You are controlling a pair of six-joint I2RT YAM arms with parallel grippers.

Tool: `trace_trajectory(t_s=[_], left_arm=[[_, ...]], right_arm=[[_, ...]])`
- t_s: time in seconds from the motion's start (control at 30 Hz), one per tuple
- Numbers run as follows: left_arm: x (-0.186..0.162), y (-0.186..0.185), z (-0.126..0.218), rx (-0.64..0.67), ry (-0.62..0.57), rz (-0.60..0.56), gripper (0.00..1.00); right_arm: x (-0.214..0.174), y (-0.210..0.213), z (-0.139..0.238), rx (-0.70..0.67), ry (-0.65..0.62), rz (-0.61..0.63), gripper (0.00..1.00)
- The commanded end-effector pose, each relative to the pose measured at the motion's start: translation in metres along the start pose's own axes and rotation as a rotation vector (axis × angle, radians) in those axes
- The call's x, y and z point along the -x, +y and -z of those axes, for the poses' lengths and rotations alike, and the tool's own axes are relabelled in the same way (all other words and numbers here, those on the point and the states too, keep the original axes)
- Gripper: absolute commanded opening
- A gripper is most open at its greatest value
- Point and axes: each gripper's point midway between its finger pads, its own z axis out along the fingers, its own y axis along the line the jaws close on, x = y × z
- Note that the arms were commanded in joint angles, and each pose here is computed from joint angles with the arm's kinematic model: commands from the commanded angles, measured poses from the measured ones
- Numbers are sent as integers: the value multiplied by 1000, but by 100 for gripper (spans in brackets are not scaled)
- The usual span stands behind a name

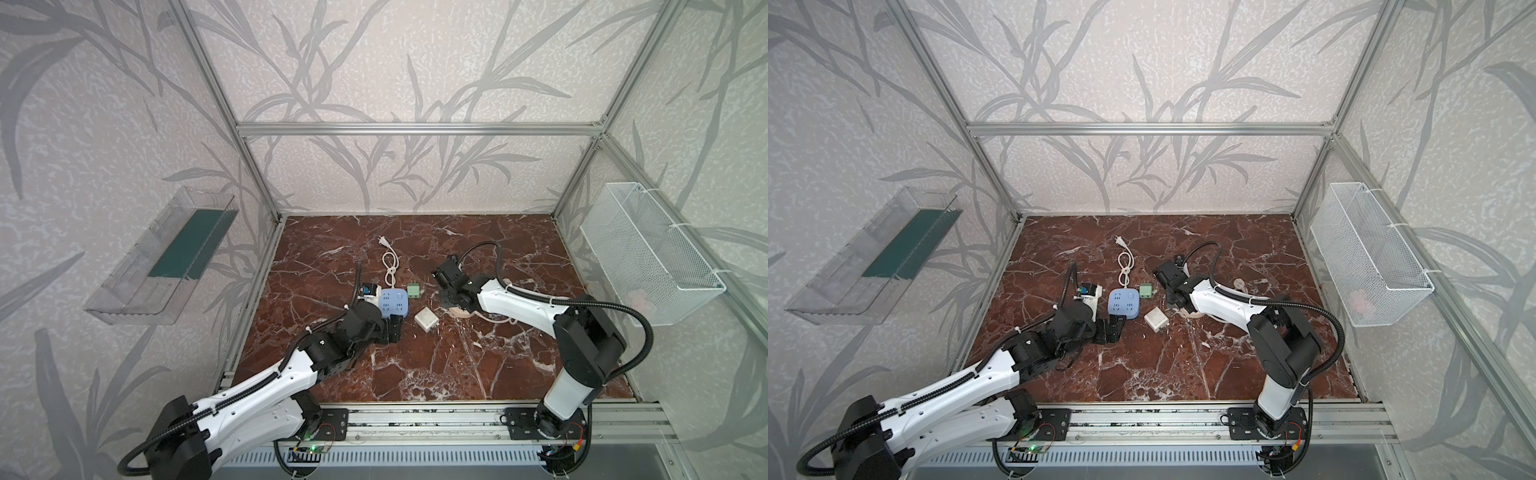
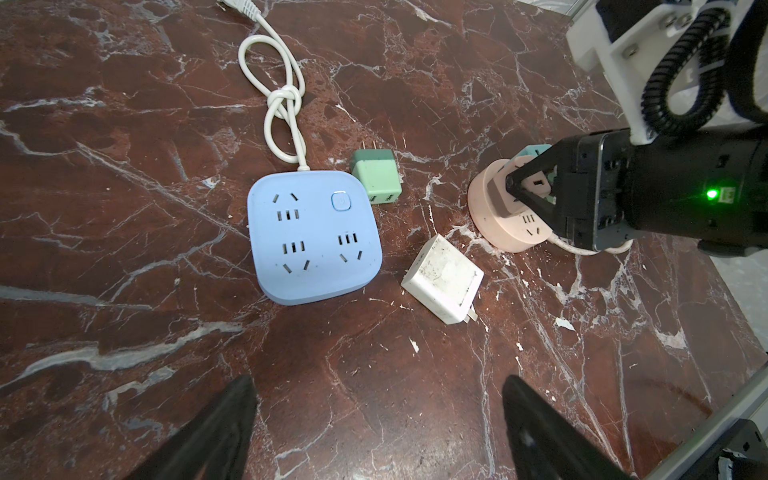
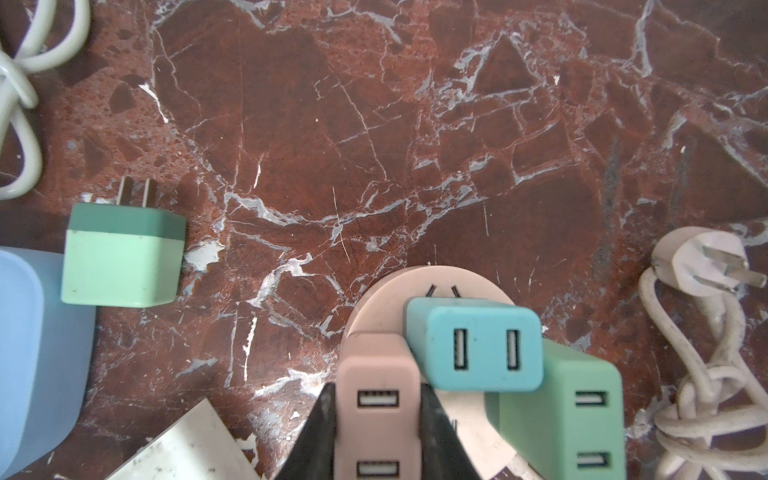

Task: Insert the plug
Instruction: 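Lower the pink plug with the right gripper into a socket beside the teal plug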

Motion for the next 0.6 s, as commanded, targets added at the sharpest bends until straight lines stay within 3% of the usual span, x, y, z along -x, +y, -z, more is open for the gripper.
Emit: trace_trajectory(t_s=[0.0,0.57], left_arm=[[3,3,1,3,-26,21,89],[-2,7,0,2,-34,36,88]], right_arm=[[-17,-4,2,-19,93,-16,0],[-52,-6,1,29,234,-62,0]])
